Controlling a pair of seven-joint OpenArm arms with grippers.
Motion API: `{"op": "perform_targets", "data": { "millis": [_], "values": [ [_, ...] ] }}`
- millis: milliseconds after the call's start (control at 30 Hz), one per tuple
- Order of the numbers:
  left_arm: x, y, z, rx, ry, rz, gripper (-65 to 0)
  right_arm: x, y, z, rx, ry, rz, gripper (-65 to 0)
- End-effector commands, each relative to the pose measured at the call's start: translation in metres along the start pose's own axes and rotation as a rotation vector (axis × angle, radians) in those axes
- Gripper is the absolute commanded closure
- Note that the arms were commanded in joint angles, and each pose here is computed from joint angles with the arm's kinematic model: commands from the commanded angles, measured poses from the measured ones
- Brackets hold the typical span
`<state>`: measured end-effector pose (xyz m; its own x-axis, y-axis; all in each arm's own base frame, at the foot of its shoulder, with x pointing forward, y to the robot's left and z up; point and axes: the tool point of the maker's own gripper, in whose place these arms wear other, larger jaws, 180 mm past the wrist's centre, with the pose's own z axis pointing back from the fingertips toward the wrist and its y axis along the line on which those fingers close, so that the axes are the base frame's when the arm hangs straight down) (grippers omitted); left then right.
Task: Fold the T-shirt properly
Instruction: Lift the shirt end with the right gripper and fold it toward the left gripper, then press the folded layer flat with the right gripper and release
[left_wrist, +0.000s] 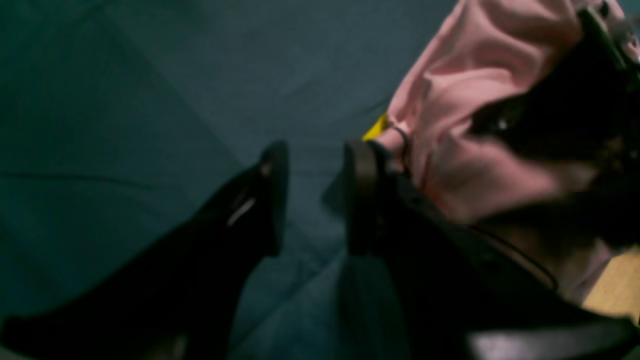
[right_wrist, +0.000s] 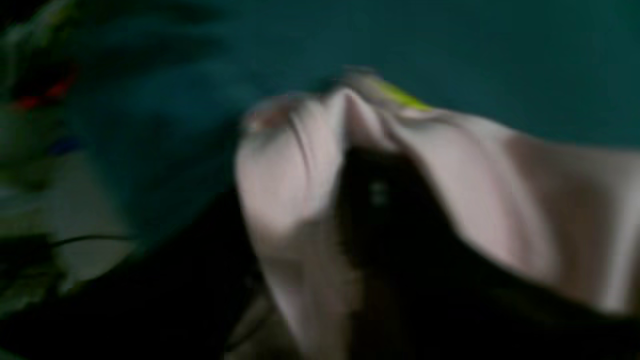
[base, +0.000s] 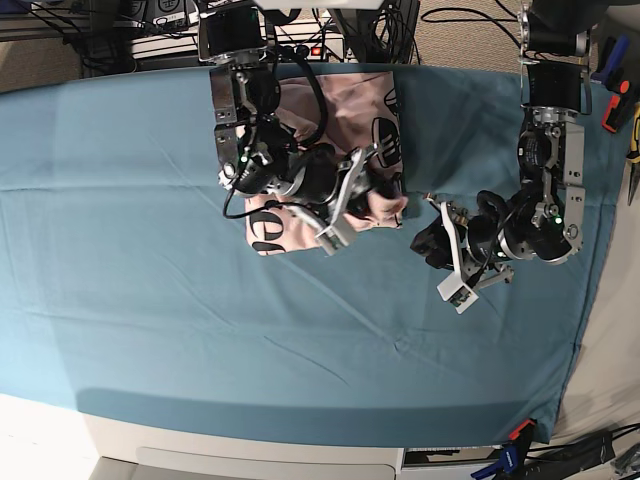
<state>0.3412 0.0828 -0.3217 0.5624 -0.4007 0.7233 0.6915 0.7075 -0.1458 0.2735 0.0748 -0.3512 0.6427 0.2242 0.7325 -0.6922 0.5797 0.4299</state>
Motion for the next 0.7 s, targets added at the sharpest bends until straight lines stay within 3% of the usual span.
{"op": "perform_targets", "data": {
  "millis": [0,100,300,467,600,667],
  "values": [
    [0.018,0.004,0.007,0.010,-0.053,-0.023,-20.0,0.022,0.014,0.002,0.062,-0.073,0.026,-26.9],
    [0.018,0.004,0.007,0.010,-0.053,-0.022,-20.0,0.035,0.036,0.010,0.170,-0.122,0.042,-27.0],
    [0.018,0.006,0.007,0.022,-0.054,-0.026,-20.0,0.065,0.075,0.042,0.276,-0.204,0.127,-27.0],
    [0.009,0.007,0.005,0.021,-0.041,-0.013,-20.0,0.062,0.108,0.064,0.376,-0.230,0.146,-26.9],
    [-0.002,0.007,0.003,0.027,-0.021,-0.001,-20.0,0.047,0.099,0.069,0.298,-0.178,0.179,-26.7],
    [-0.007,0.005,0.002,0.024,-0.012,0.003,-20.0,0.041,0.082,0.068,0.209,-0.138,0.212,-21.5]
  ]
}}
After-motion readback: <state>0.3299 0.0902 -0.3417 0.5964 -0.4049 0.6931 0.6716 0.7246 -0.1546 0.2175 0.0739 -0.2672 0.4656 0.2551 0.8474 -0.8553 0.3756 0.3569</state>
